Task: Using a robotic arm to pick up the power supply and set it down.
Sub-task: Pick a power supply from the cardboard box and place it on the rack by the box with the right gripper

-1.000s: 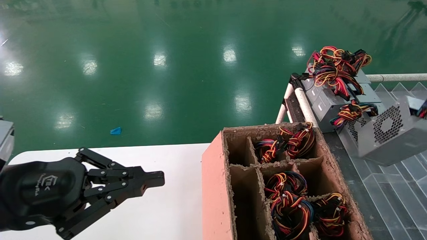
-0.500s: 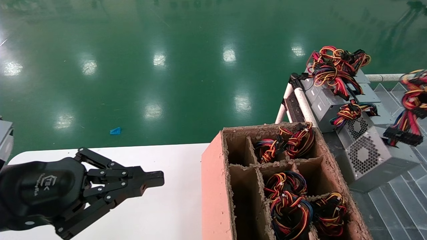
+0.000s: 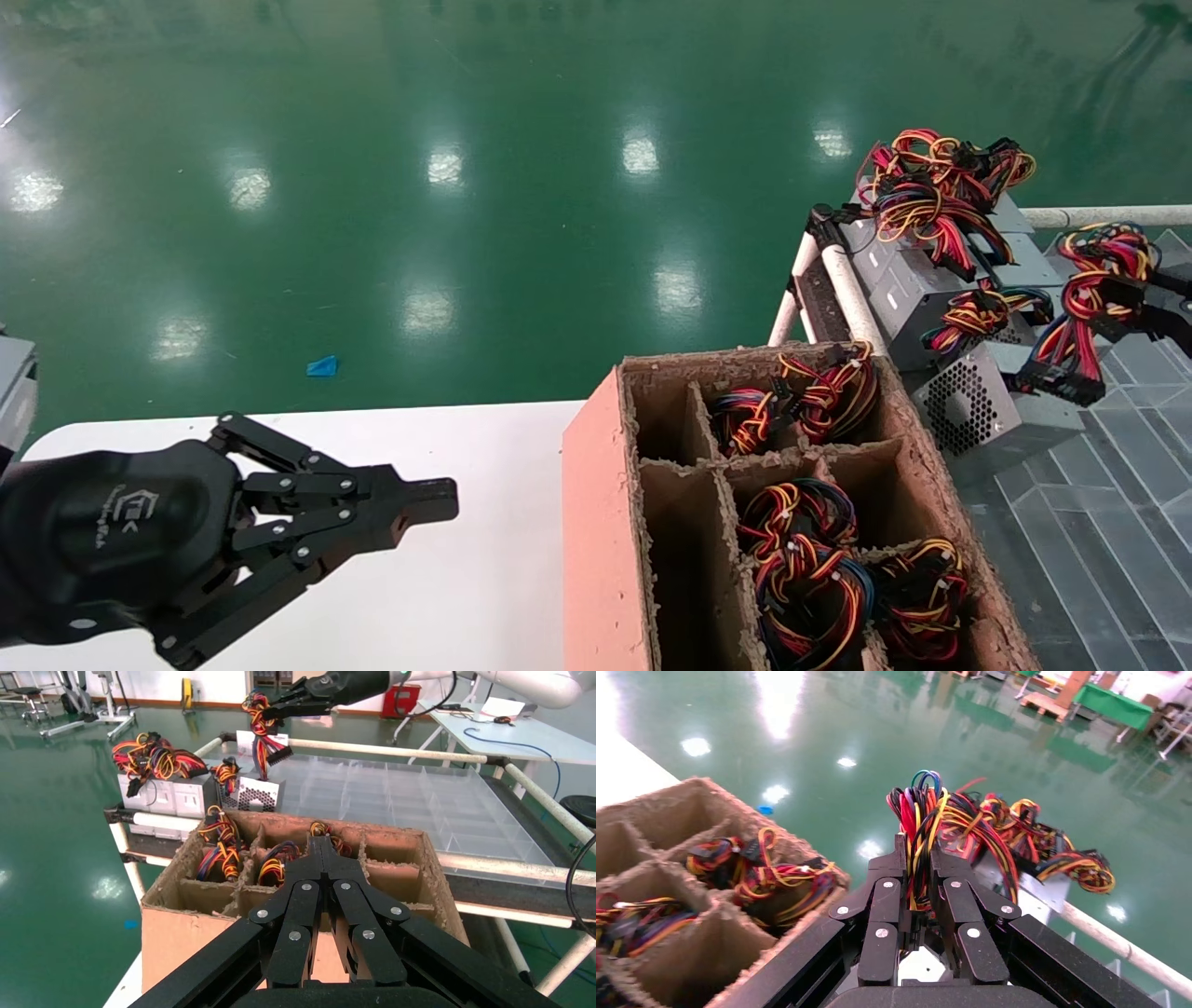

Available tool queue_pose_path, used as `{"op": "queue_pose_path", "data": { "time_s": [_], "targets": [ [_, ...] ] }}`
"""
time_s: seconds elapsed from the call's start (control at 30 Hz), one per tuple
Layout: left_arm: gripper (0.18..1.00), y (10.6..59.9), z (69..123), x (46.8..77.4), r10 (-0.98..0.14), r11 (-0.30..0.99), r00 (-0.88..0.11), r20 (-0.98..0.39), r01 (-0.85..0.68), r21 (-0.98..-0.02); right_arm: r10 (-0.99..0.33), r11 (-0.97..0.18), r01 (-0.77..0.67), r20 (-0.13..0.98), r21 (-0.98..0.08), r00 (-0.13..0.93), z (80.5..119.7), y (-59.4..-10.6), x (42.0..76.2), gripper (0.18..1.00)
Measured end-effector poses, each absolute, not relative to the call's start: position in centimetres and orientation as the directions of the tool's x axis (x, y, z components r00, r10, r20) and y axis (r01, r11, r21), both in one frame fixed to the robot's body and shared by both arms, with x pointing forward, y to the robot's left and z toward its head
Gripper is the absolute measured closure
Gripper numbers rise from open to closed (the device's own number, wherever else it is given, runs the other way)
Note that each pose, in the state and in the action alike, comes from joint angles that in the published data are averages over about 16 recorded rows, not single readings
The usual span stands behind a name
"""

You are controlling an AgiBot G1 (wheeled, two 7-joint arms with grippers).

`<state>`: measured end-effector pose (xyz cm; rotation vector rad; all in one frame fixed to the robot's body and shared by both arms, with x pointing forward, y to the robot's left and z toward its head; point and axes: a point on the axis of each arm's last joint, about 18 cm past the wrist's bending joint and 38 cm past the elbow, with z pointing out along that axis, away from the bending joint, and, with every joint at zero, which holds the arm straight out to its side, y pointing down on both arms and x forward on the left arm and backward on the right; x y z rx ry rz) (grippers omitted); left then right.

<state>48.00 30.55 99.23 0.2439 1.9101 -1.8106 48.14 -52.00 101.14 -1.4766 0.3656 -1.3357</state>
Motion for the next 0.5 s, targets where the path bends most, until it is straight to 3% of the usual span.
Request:
{"op": "queue_pose_path", "data": {
  "time_s": [0.5],
  "targets": [
    [0.993,30.6,99.2,48.0,-0.202,0.103,-0.862,-0.464,0.453,-0.886,-0.786,-0.397,0.421,0.539,-0.816,0.303,102.2,-51.2,54.2,0.948]
  ]
}}
